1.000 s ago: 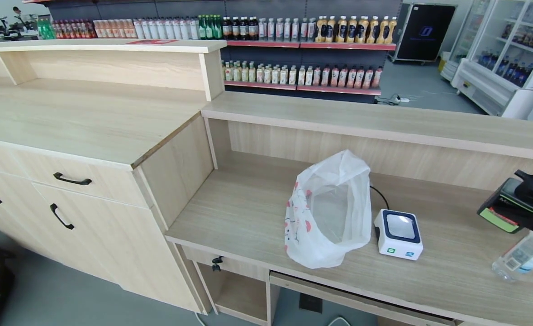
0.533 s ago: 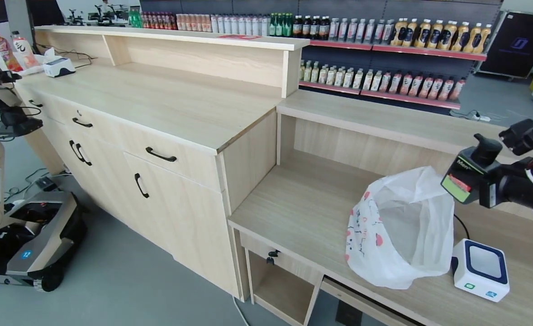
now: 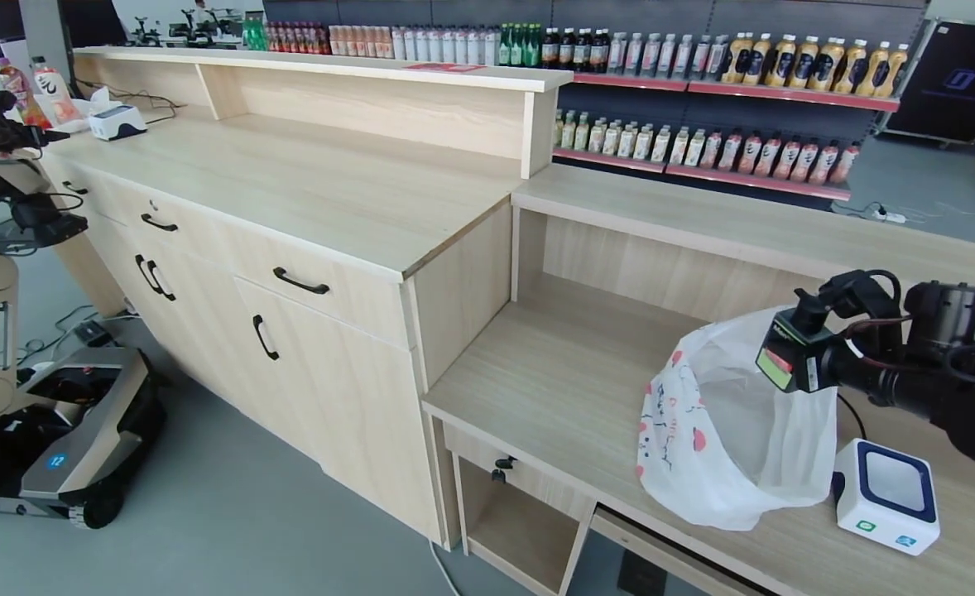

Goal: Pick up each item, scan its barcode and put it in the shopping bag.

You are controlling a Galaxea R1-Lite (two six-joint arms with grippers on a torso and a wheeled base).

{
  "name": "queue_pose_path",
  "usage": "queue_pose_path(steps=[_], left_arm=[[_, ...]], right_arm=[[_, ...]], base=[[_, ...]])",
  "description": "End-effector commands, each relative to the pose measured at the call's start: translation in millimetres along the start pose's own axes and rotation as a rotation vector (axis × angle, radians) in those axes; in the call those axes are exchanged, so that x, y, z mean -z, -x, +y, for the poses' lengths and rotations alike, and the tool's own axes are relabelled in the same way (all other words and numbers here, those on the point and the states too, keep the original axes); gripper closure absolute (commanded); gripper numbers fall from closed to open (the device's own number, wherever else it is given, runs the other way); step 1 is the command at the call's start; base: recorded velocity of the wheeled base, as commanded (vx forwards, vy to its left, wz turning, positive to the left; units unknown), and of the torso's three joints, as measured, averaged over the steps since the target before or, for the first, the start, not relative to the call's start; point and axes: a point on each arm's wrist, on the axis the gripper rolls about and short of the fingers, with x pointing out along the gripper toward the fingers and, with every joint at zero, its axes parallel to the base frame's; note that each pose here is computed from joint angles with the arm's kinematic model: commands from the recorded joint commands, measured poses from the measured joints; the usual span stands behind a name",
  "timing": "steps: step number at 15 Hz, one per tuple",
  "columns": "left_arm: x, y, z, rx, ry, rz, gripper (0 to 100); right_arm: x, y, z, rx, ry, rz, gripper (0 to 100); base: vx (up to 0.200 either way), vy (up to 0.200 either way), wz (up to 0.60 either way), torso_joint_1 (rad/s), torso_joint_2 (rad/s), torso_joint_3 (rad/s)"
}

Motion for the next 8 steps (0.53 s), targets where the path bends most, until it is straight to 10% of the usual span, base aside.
queue_pose_path(steps=[1, 8], left_arm=[[0.0, 0, 0.0, 0.0, 0.0, -0.001, 0], [0.0, 0, 0.0, 0.0, 0.0, -0.001, 0]], right_arm=[[23, -17, -5, -0.002, -0.023, 0.062, 100], [30, -68, 0, -0.036, -0.046, 0.044, 100]], base=[[0.0, 0.0, 0.0, 0.0, 0.0, 0.0], [0.0, 0.0, 0.0, 0.0, 0.0, 0.0]])
